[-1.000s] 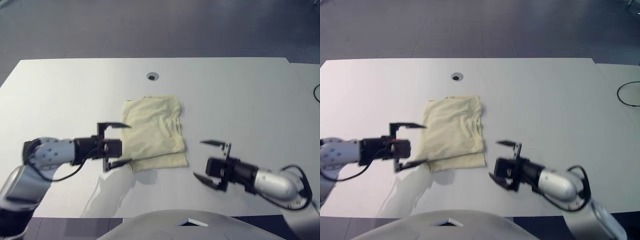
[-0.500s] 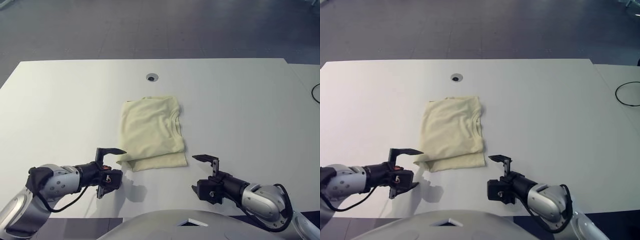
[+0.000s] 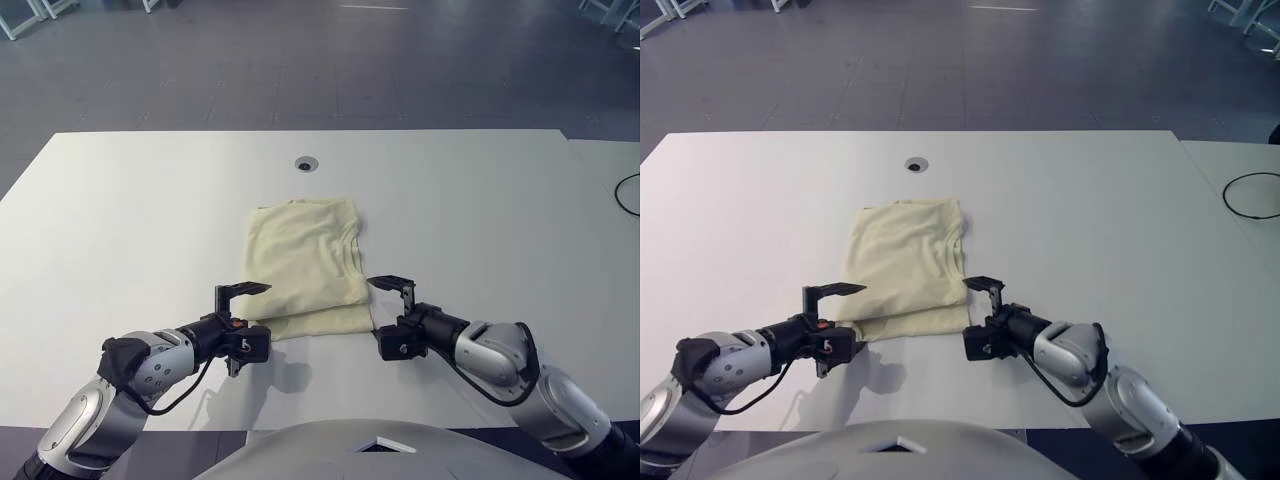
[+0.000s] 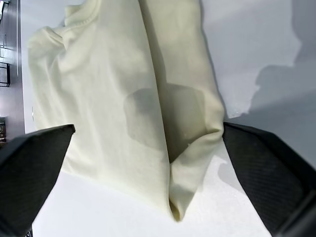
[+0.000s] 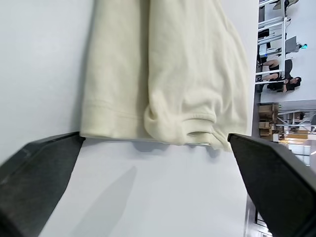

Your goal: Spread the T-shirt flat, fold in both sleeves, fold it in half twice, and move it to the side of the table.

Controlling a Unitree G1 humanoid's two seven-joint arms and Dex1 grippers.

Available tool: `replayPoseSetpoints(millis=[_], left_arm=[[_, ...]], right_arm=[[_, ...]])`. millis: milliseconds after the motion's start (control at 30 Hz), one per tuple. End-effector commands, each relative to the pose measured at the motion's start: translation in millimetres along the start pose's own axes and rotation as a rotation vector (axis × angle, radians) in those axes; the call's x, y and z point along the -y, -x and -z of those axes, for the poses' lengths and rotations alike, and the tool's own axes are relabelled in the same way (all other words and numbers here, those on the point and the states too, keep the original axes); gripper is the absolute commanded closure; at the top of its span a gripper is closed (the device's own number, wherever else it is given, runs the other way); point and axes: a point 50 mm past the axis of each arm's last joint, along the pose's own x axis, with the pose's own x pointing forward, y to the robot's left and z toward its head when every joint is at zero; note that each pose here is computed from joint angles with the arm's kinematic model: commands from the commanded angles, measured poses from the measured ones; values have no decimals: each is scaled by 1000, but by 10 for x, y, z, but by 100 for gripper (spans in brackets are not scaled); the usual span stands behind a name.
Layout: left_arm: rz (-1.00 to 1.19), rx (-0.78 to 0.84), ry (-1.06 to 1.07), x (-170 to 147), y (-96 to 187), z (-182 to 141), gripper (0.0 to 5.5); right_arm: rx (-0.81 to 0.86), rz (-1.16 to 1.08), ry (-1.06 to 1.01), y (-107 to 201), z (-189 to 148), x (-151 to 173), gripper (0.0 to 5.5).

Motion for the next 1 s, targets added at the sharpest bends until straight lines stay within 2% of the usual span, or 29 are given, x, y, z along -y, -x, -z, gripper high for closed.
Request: replayPoseSetpoints(millis=[33,233,600,900,1000], left_arm=[[164,-194,125,300,-87,359,29],[157,-223,134,251,-109,463,140],[157,-183,160,241,-161,385,339],[171,-129,235,181,-167,293,507],[184,-142,215,165,-146,334,547]], right_arm=[[-68,-107,-38,-144,150,-175,10],[-31,-97,-70,-207,86,-197,10],[42,-81,-158,-249,-117,-289,10],[46,-62,-167,-364,-70,-278,10],[46,-68,-176,-374,-52,-291,62]])
